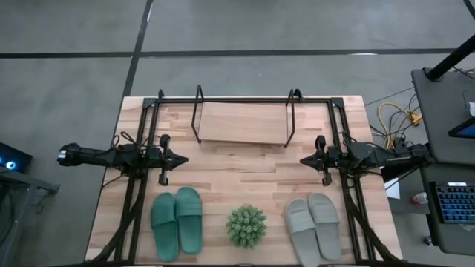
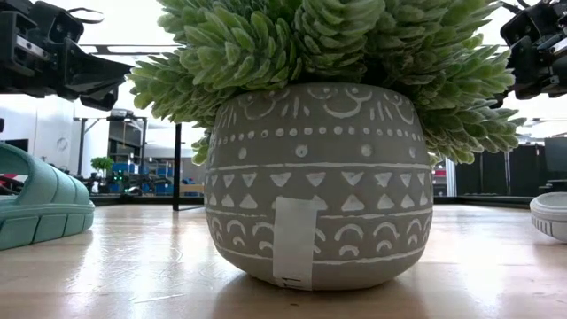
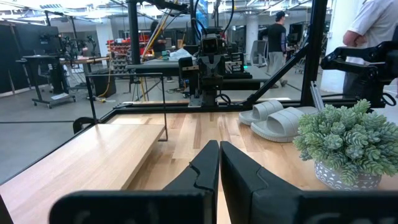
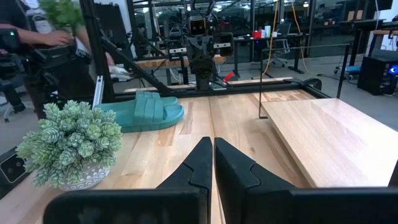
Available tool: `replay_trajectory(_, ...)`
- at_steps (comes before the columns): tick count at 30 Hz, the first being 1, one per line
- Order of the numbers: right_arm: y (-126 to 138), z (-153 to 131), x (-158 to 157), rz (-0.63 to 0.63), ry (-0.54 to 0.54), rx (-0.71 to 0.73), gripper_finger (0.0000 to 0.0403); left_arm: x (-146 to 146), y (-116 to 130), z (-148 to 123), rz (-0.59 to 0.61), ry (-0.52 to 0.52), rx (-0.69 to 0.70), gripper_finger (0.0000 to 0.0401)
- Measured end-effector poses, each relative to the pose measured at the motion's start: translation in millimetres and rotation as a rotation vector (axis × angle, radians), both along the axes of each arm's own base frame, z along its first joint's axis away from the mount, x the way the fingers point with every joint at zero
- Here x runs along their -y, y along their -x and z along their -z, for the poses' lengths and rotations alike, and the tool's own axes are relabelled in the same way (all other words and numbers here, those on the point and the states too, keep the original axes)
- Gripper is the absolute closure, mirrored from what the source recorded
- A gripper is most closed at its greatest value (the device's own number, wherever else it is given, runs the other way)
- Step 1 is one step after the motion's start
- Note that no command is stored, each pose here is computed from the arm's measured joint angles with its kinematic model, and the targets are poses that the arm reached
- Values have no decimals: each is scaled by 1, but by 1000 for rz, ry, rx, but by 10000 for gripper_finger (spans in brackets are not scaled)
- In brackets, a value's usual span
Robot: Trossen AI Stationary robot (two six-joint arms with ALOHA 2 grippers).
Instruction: Pick and place slides into the shelf
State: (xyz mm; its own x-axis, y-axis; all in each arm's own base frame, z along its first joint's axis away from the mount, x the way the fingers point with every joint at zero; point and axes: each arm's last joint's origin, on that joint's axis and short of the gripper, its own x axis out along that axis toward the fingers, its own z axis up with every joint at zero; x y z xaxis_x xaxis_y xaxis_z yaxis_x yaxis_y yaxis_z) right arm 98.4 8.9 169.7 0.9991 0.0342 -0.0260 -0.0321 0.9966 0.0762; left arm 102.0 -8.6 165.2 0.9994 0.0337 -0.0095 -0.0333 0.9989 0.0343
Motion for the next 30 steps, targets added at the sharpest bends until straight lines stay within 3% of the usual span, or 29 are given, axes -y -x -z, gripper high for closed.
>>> replay_trajectory(6,0,0,0,0,-20,0,394,0,0,0,0,0,0,401)
replay_trajectory(8,0,0,0,2,-64,0,394,0,0,0,-1,-12,0,401)
replay_trajectory(13,0,0,0,5,-197,-4,394,-1,0,0,-30,-202,-10,401)
replay_trajectory(23,0,0,0,12,-462,-13,394,-1,0,-2,-34,-204,14,401)
replay_trajectory(26,0,0,0,14,-559,-16,394,-1,0,-5,-35,-92,49,401)
replay_trajectory(30,0,0,0,18,-716,-20,394,-1,0,-9,-27,167,101,401)
